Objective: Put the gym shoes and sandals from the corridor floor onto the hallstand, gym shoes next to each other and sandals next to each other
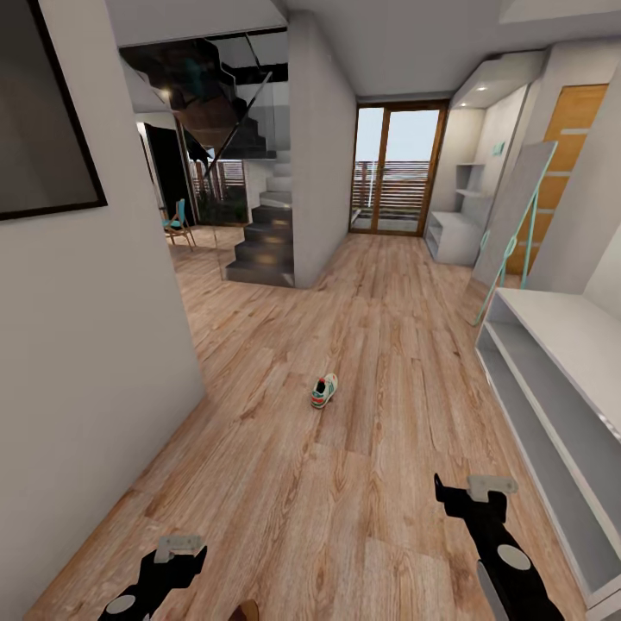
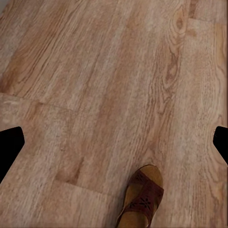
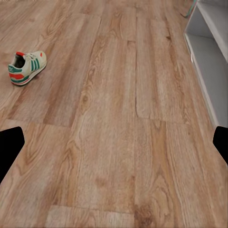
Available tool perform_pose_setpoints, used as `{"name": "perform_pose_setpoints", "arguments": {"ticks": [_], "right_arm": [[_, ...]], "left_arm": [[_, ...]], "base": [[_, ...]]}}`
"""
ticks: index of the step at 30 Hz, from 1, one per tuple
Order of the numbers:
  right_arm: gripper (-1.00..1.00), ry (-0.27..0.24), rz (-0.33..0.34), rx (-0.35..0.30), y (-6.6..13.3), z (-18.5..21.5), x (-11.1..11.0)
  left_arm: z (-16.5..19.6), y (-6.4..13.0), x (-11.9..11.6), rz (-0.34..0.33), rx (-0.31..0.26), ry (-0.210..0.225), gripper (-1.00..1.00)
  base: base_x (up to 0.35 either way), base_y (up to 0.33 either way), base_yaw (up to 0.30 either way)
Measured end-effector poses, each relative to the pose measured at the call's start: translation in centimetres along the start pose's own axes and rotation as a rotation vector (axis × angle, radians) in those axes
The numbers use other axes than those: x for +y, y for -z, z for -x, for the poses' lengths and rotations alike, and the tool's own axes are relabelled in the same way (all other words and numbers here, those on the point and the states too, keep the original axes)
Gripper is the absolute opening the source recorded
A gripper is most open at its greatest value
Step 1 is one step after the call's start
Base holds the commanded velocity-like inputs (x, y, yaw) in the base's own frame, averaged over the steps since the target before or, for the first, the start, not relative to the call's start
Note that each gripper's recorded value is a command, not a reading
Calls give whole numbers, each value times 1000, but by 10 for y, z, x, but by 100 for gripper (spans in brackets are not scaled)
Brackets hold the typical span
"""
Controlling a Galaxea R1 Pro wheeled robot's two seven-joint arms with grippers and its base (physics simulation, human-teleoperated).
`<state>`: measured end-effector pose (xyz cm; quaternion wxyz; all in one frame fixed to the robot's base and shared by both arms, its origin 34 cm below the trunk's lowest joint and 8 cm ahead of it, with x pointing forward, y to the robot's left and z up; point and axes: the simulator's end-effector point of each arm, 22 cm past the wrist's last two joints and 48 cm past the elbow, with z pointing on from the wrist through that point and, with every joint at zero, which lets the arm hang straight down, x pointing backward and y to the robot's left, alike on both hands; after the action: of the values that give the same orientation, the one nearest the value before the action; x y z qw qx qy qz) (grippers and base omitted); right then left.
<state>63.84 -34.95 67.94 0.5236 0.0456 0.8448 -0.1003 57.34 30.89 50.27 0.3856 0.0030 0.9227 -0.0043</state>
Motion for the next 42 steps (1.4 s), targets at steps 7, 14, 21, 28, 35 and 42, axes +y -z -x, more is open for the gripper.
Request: {"name": "perform_pose_setpoints", "arguments": {"ticks": [7,14,21,28,35,42], "right_arm": [[100,0,-2,-1,0,1,-1],[100,1,-3,0,0,1,-1],[100,1,-2,4,0,-2,-1],[100,0,-2,7,0,-3,-1],[100,0,-2,6,0,-3,0],[100,-1,-2,7,0,-3,0]], "left_arm": [[1,0,0,-3,1,2,100],[0,0,-1,-6,1,2,100],[0,0,-2,-8,0,2,100],[1,0,-2,-8,0,2,100],[1,0,-2,-8,-1,2,100],[1,0,-2,-8,0,2,100]], "base": [[-63,0,0],[-240,0,0],[-150,0,0],[-33,0,-1],[-8,0,-102],[-2,0,-236]]}}
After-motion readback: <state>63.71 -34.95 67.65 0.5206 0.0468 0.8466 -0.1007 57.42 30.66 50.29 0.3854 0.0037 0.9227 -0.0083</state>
